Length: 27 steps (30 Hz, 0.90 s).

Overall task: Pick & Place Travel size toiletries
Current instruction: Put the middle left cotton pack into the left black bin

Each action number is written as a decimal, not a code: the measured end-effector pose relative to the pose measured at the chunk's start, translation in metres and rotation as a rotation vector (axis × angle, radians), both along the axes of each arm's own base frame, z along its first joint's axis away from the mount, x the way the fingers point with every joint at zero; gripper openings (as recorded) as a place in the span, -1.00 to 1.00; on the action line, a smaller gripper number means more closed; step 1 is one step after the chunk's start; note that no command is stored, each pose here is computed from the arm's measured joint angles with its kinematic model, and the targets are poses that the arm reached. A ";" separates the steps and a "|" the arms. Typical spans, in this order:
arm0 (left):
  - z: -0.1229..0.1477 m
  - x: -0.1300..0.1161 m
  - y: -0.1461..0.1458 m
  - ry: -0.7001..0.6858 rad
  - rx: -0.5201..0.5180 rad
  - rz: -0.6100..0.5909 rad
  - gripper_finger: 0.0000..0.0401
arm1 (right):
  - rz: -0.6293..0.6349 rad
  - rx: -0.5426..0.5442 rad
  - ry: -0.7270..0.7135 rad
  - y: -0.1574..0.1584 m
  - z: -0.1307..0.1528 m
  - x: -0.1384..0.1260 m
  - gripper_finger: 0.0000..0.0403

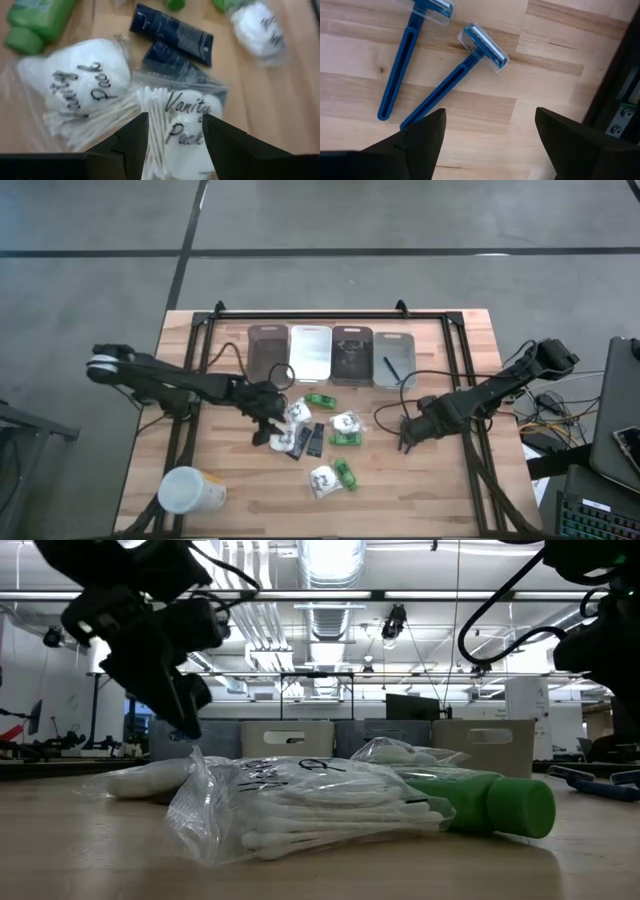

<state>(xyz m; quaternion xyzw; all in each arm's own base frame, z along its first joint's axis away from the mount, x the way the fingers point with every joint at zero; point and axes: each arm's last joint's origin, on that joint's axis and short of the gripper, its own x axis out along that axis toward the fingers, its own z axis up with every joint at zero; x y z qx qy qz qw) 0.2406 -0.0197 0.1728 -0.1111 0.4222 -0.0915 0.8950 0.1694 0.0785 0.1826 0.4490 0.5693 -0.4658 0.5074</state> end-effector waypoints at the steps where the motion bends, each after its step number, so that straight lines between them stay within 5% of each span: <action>1: 0.000 0.005 0.000 0.001 0.014 -0.015 -0.05 | 0.001 0.000 0.001 0.000 0.000 0.000 0.54; 17: -0.026 0.036 -0.002 0.149 -0.075 -0.054 -0.09 | 0.009 -0.004 0.011 -0.001 -0.005 -0.003 0.64; 27: -0.024 0.031 -0.003 0.178 -0.074 -0.062 -0.76 | 0.008 -0.001 0.002 -0.002 -0.010 -0.004 0.49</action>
